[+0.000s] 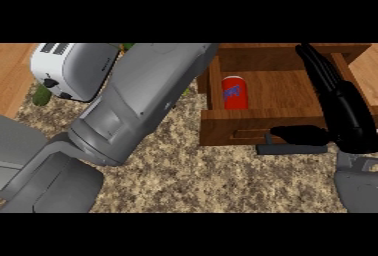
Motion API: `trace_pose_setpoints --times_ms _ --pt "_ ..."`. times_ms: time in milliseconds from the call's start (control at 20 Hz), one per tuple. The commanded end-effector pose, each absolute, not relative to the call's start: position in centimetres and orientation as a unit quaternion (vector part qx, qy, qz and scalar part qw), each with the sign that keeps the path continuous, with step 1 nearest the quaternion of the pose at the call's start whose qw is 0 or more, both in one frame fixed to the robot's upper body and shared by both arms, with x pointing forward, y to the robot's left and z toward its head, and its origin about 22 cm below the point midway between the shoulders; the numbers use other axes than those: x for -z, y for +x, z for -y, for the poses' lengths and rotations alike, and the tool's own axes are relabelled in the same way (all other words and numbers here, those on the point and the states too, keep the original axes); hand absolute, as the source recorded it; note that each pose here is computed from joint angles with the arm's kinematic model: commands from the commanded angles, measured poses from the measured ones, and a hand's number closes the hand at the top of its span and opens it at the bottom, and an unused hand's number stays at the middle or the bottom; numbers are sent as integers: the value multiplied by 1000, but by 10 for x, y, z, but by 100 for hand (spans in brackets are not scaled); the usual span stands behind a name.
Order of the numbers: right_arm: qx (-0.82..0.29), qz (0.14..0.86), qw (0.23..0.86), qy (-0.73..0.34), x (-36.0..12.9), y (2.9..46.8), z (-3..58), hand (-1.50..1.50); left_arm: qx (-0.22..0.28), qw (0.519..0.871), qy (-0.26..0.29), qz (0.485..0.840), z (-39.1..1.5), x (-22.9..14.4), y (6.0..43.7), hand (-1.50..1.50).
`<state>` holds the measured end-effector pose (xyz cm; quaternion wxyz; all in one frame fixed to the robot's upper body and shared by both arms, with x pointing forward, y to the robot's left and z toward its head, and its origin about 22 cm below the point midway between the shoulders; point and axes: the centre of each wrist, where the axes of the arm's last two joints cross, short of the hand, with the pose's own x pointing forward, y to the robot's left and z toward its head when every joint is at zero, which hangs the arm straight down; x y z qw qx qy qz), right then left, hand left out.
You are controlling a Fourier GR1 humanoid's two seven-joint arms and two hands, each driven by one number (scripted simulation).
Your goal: Pick up the can, place it into the drawer and close the drawer
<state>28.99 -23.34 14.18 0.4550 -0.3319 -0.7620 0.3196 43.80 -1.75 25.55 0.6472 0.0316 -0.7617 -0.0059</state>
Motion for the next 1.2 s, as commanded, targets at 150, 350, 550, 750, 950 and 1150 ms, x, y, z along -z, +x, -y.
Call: trace_pose_setpoints --times_ms 150,350,550,750,950,1150 --pt "-389 720 428 -383 -111 333 193 -150 13 655 17 755 18 -259 438 -150" --pt "-385 712 428 -401 -88 360 210 -150 -1 650 15 760 -12 -258 450 -150" --pt "-390 703 422 -418 -63 383 204 -150 -4 649 25 761 -8 -262 446 -150" --pt "-369 697 421 -448 -62 402 195 -150 -6 651 33 758 -24 -272 450 -150" --pt "-352 697 399 -480 -56 414 186 -150 -6 657 39 753 -50 -262 456 -150" --pt "-330 704 392 -492 -70 432 181 -150 -8 654 45 755 -70 -261 460 -150"
